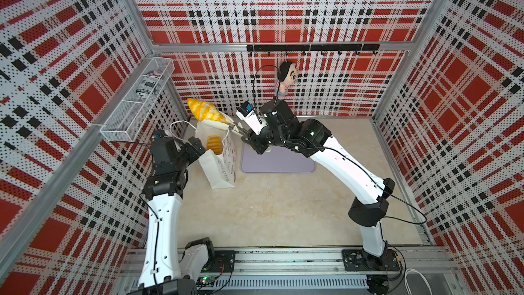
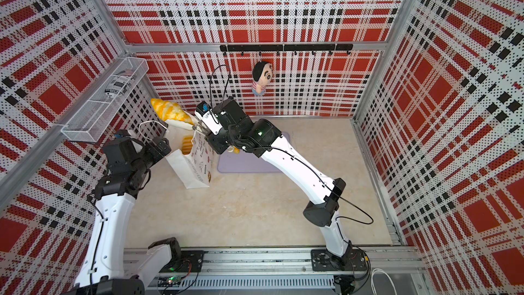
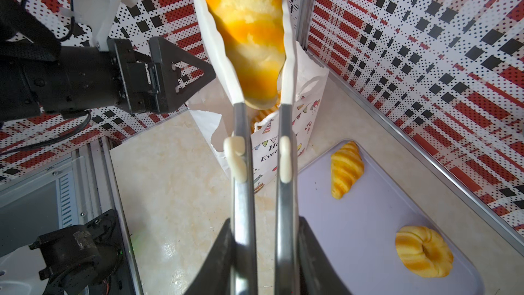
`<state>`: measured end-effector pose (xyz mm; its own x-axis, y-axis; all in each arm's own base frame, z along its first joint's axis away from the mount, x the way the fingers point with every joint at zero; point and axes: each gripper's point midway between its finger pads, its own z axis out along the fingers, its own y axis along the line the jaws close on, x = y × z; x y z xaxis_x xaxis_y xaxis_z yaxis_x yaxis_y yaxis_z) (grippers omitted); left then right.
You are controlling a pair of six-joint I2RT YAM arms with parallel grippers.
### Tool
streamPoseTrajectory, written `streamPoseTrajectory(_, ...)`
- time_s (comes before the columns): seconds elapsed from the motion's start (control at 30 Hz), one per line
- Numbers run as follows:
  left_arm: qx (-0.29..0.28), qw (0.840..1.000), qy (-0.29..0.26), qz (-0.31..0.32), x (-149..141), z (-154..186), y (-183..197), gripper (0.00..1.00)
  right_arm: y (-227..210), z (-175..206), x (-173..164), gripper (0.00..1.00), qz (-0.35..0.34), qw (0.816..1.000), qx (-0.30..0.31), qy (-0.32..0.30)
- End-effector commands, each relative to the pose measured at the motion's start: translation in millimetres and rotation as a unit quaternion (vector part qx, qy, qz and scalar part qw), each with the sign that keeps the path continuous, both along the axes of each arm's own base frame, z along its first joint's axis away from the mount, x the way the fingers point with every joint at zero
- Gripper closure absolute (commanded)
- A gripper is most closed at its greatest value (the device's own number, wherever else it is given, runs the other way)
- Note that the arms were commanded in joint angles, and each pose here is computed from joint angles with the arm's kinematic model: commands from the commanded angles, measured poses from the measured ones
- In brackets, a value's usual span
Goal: Pack bread into a paper bag
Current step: Place the fake bread in the paper bag.
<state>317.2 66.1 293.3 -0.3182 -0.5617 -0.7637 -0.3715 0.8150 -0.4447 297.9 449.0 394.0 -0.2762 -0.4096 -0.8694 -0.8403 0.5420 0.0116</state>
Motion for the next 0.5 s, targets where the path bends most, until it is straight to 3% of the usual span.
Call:
streamPoseTrajectory(0.0,0.013,1.0,-0.007,0.018,-9,4,4,0.02,12,29,-1,0.75,0.008,0.998,0.053,-0.021)
streamPoseTrajectory(0.23,0.033,0.999,-0.03,0.026,-22,21,6,0.02,32,-4,10,0.75,0.009,0.999,0.038,0.004)
streamPoseTrajectory(0.47,0.069,0.994,-0.059,-0.055,-33,34,-19,0.02,42,-26,16,0.75,0.003,0.999,0.027,0.025)
